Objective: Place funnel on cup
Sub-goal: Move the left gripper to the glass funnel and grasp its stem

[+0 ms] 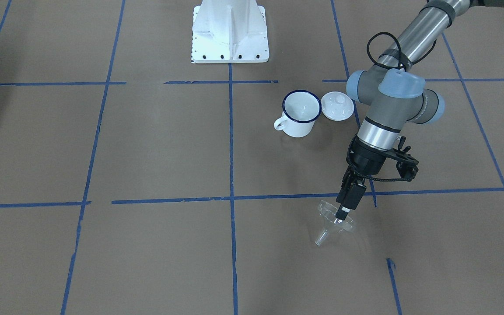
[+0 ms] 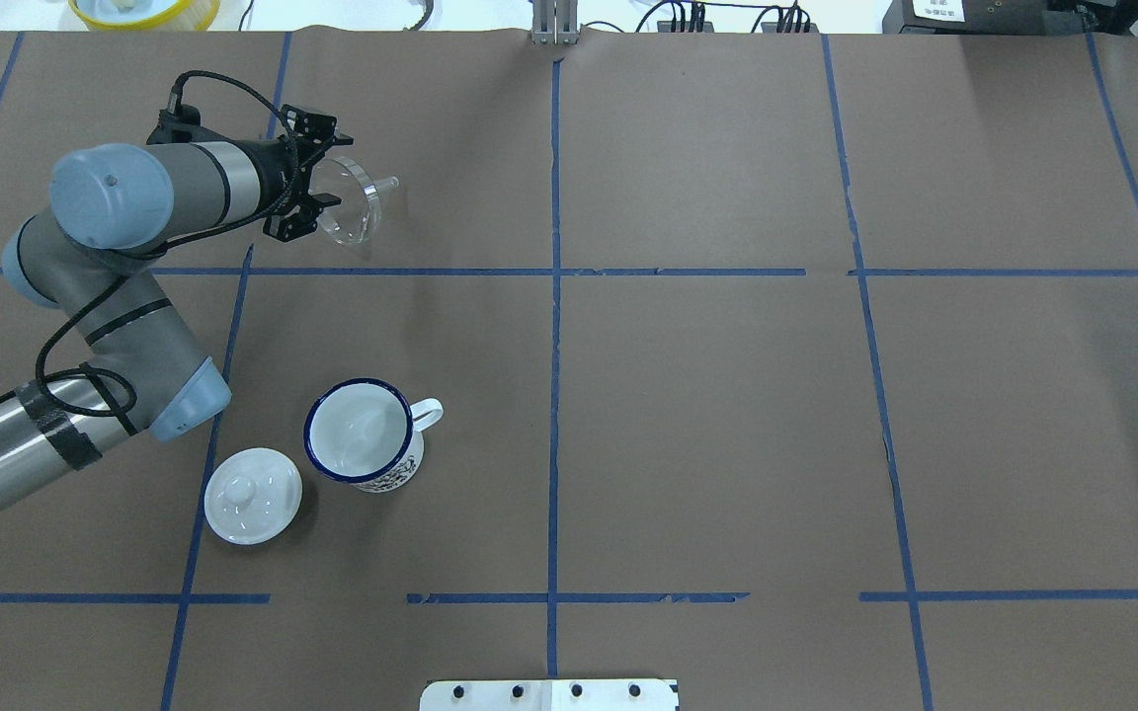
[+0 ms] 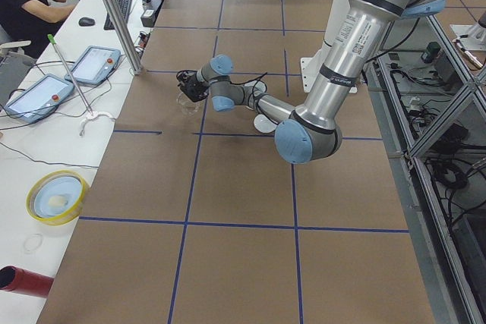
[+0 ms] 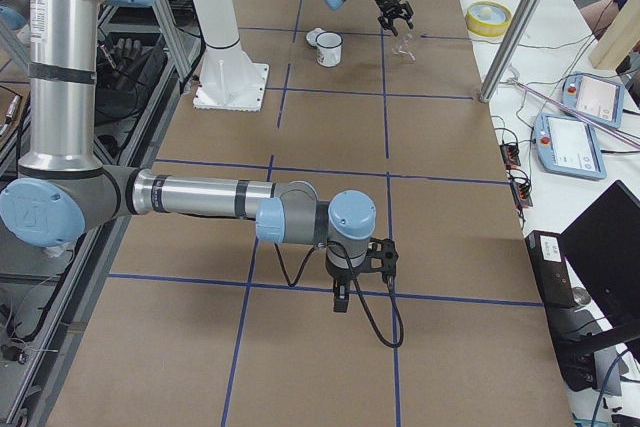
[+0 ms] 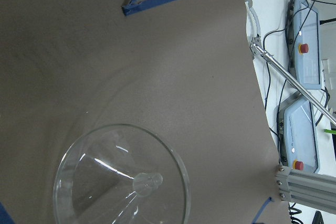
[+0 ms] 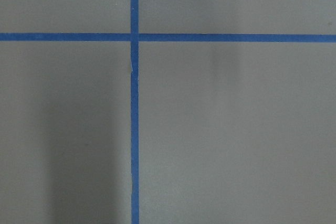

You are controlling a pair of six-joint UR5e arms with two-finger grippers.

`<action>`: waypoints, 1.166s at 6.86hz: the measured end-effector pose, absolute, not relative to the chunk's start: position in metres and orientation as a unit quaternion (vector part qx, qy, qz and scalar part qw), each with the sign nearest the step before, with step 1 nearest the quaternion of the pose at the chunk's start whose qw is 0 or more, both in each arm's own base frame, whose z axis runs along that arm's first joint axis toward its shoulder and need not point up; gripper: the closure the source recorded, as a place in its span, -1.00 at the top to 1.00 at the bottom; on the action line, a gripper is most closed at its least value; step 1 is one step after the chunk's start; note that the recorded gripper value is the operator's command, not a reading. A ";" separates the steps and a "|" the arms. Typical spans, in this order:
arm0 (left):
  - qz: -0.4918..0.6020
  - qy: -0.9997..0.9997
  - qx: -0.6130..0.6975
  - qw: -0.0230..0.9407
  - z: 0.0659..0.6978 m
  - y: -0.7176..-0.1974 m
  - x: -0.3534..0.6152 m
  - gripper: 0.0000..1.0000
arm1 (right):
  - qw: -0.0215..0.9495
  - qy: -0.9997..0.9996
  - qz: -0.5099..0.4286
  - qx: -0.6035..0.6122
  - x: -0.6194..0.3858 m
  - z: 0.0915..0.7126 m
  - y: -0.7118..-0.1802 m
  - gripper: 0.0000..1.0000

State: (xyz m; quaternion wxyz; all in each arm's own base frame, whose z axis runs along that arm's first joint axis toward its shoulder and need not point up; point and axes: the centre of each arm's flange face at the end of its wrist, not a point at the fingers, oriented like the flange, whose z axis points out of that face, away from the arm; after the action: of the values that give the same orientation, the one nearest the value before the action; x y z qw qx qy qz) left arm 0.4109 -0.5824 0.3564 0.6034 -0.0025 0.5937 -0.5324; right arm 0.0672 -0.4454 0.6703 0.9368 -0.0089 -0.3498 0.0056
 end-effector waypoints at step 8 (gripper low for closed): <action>-0.540 0.590 0.015 0.600 0.374 -0.596 0.420 -0.46 | 0.937 -0.350 0.006 -0.009 0.067 0.670 -0.445 1.00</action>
State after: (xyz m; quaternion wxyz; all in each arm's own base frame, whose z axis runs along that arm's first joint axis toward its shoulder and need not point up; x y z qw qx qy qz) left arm 0.4195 -0.5955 0.3744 0.5995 0.0150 0.5902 -0.5404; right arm 0.0671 -0.4454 0.6700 0.9368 -0.0086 -0.3498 0.0055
